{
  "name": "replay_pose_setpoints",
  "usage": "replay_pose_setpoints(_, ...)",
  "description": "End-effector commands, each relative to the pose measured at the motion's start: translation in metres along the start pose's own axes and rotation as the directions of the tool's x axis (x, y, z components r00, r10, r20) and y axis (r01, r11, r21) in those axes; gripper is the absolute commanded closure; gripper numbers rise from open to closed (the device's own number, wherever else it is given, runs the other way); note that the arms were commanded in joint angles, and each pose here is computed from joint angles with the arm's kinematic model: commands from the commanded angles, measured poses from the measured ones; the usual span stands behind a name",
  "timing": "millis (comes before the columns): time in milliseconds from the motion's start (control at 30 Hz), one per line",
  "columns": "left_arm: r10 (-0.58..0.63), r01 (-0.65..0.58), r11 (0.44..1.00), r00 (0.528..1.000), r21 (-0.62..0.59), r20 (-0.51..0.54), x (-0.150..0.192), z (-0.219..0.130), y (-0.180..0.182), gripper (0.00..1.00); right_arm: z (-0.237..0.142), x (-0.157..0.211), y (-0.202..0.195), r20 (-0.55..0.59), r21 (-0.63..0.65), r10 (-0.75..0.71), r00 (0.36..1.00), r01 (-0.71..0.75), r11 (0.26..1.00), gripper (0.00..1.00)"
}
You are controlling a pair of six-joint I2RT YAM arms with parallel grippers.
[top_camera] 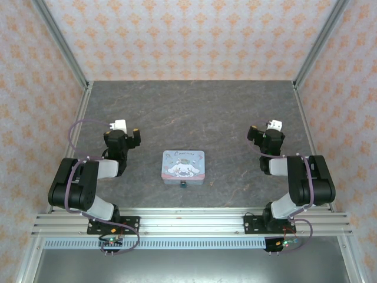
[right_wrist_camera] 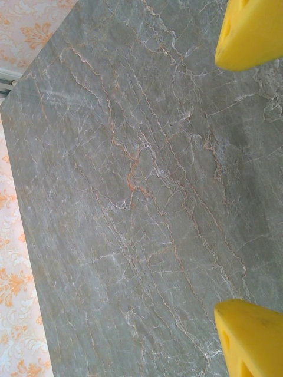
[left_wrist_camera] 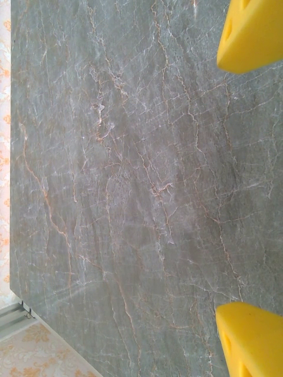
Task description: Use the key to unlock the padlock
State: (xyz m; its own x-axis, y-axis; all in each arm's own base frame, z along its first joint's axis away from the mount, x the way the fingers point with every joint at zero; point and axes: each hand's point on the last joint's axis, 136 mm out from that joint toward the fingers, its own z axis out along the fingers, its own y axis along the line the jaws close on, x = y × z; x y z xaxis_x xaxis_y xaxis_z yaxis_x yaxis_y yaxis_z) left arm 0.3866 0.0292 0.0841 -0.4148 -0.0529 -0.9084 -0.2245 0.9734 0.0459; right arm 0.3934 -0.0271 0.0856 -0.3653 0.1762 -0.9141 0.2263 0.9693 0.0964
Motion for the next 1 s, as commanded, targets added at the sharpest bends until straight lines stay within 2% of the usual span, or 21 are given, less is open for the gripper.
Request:
replay_pose_setpoints(0, 0.000, 0.000, 1.000, 1.000, 0.003, 0.026, -0.011, 0.001, -0.001, 0.00, 0.000, -0.002, 0.001, 0.004, -0.008, -0.005, 1.000, 0.005, 1.000, 0.01)
replay_pose_setpoints(233, 0.005, -0.005, 1.000, 0.999, 0.002, 0.033, -0.012, 0.000, -0.002, 0.00, -0.001, -0.003, 0.001, 0.012, -0.008, 0.000, 1.000, 0.000, 1.000, 0.01)
replay_pose_setpoints(333, 0.009, -0.009, 1.000, 1.000, -0.017, 0.000, -0.022, -0.001, -0.001, 0.00, -0.007, -0.016, -0.004, 0.034, 0.024, 0.014, 0.999, -0.015, 1.000, 0.01)
replay_pose_setpoints(467, 0.007, -0.011, 0.999, 0.998, -0.052, -0.062, -0.043, -0.007, 0.005, 0.00, -0.017, -0.038, -0.013, -0.036, 0.102, 0.060, 0.998, -0.056, 0.993, 0.01)
replay_pose_setpoints(533, -0.043, 0.035, 0.995, 0.996, -0.091, -0.079, -0.054, -0.015, 0.012, 0.00, -0.020, -0.045, -0.009, -0.069, 0.097, 0.137, 0.988, -0.130, 0.987, 0.01)
replay_pose_setpoints(667, -0.163, 0.150, 0.985, 0.972, -0.084, -0.169, -0.069, -0.034, 0.008, 0.00, -0.033, -0.055, -0.001, -0.109, 0.101, 0.403, 0.909, -0.393, 0.914, 0.01)
replay_pose_setpoints(700, -0.195, 0.184, 0.980, 0.960, -0.070, -0.200, -0.072, -0.039, 0.004, 0.00, -0.038, -0.055, 0.005, -0.118, 0.068, 0.442, 0.889, -0.437, 0.897, 0.01)
replay_pose_setpoints(767, -0.255, 0.255, 0.966, 0.930, -0.037, -0.264, -0.073, -0.052, -0.006, 0.00, -0.048, -0.055, 0.026, -0.144, -0.069, 0.485, 0.863, -0.498, 0.865, 0.01)
replay_pose_setpoints(800, -0.277, 0.284, 0.959, 0.913, -0.022, -0.300, -0.073, -0.059, -0.012, 0.00, -0.056, -0.060, 0.037, -0.146, -0.154, 0.525, 0.838, -0.544, 0.825, 0.01)
replay_pose_setpoints(833, -0.288, 0.308, 0.951, 0.896, 0.004, -0.338, -0.072, -0.067, -0.021, 0.00, -0.062, -0.060, 0.046, -0.176, -0.202, 0.560, 0.809, -0.587, 0.784, 0.01)
replay_pose_setpoints(900, -0.291, 0.339, 0.939, 0.871, 0.056, -0.396, -0.066, -0.082, -0.038, 0.00, -0.070, -0.048, 0.064, -0.302, -0.219, 0.568, 0.766, -0.636, 0.740, 0.00)
replay_pose_setpoints(967, -0.277, 0.359, 0.926, 0.857, 0.120, -0.435, -0.057, -0.097, -0.057, 0.00, -0.079, -0.027, 0.081, -0.422, -0.205, 0.532, 0.734, -0.649, 0.732, 0.00)
